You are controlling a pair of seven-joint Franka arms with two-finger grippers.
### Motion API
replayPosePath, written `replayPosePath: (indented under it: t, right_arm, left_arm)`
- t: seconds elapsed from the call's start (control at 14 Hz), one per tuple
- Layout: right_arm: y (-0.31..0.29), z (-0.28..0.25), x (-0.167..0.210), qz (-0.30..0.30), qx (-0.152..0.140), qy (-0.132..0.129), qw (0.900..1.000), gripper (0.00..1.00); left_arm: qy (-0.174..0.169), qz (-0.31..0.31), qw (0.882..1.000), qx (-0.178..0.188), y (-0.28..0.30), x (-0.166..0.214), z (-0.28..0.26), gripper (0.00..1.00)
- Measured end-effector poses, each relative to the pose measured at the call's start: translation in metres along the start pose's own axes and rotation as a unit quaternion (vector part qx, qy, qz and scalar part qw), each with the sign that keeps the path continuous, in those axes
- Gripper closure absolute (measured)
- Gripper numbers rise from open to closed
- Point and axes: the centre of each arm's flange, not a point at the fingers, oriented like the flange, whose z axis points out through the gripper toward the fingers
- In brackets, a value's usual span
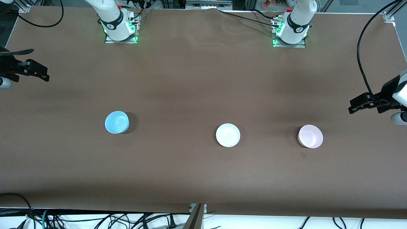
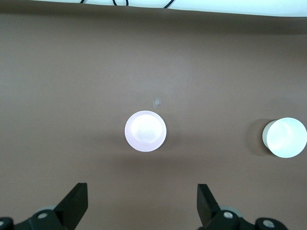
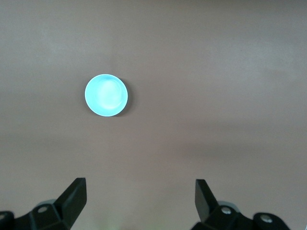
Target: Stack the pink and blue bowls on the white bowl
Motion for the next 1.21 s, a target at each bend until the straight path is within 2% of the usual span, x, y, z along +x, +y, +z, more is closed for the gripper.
replayPosePath:
  t: [0.79,1.07,1.21]
  right_arm:
    - [0.0,0.0,0.0,0.0,0.0,0.0,1.0,0.0]
    - [0.0,0.0,0.0,0.0,0.0,0.0,1.0,0.0]
    - [0.0,0.0,0.0,0.0,0.0,0.0,1.0,0.0]
  left_arm:
    - [-0.008,-0.002,1.0,0.001,-0.003,0.001,0.007,0.0]
    - [-0.03,-0.008,1.0,0.001,-0.011,0.004,0.037,0.0]
    - [-0.025,-0.012,1.0,-0.003,-0.019,0.013,0.067,0.0]
